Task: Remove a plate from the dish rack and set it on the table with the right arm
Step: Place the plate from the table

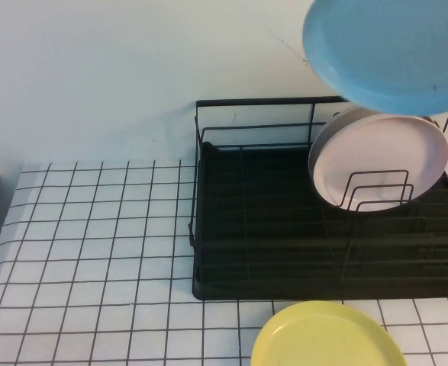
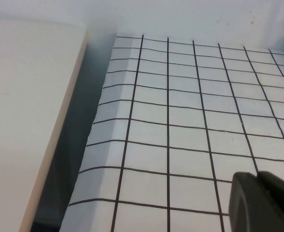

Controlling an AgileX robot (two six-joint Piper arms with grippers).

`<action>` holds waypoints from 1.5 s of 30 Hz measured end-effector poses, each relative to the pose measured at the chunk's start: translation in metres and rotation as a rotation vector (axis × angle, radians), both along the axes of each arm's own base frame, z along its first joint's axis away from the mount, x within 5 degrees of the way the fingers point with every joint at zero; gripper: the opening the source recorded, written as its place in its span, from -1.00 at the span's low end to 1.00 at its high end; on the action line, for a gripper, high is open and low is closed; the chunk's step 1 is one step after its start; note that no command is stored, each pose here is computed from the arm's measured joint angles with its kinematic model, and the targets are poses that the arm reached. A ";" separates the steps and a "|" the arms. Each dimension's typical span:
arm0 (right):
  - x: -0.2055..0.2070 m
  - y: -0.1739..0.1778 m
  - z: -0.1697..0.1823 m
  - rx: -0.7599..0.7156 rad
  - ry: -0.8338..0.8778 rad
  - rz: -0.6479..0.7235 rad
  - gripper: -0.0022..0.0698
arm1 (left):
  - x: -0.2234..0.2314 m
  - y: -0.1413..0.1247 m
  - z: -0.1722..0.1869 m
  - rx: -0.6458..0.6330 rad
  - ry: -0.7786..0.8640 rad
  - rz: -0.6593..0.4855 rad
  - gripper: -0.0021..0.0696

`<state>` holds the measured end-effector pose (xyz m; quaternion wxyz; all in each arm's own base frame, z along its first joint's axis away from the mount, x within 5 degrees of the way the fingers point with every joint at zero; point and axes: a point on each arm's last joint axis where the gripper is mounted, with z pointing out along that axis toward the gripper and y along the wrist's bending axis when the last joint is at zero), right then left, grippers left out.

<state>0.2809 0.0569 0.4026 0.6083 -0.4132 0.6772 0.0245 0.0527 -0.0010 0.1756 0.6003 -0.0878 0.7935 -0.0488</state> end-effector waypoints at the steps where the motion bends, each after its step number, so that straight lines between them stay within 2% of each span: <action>1: -0.010 0.002 0.004 0.062 0.060 0.017 -0.62 | 0.000 0.000 0.000 0.000 0.000 0.000 -0.95; 4: -0.035 0.009 0.006 0.200 0.283 0.068 -0.62 | 0.000 0.000 0.000 0.000 0.000 0.000 -0.95; 8: -0.065 0.019 -0.014 0.339 0.647 0.137 -0.62 | 0.000 0.000 0.000 0.000 0.000 0.000 -0.95; 12: -0.091 0.026 -0.061 0.420 0.923 0.224 -0.62 | 0.000 0.000 0.000 0.000 0.000 0.000 -0.95; 15: -0.102 0.025 -0.103 0.435 1.048 0.194 -0.62 | 0.000 0.000 0.000 0.000 0.000 0.000 -0.95; 19: -0.106 0.020 -0.151 0.427 1.086 0.067 -0.62 | 0.000 0.000 0.000 0.000 0.000 0.000 -0.95; 29: -0.079 0.013 -0.205 0.346 1.118 -0.049 -0.62 | 0.000 0.000 0.000 0.000 0.000 0.000 -0.95; 30: -0.076 0.013 -0.211 0.341 1.135 -0.055 -0.62 | 0.000 0.000 0.000 0.000 0.000 0.000 -0.95; 31: -0.067 0.014 -0.239 0.346 1.243 -0.073 -0.62 | 0.000 0.000 0.000 0.000 0.000 0.000 -0.95; 36: -0.065 0.016 -0.246 0.348 1.254 -0.039 -0.61 | 0.000 0.000 0.000 0.000 0.000 0.000 -0.95; 38: -0.065 0.017 -0.246 0.344 1.237 -0.009 -0.51 | 0.000 0.000 0.000 0.000 0.000 0.000 -0.95; 43: -0.061 0.020 -0.239 0.344 1.202 0.065 0.08 | 0.000 0.000 0.000 0.000 0.000 0.000 -0.95; 45: -0.057 0.021 -0.233 0.336 1.198 0.095 0.19 | 0.000 0.000 0.000 0.000 0.000 0.000 -0.95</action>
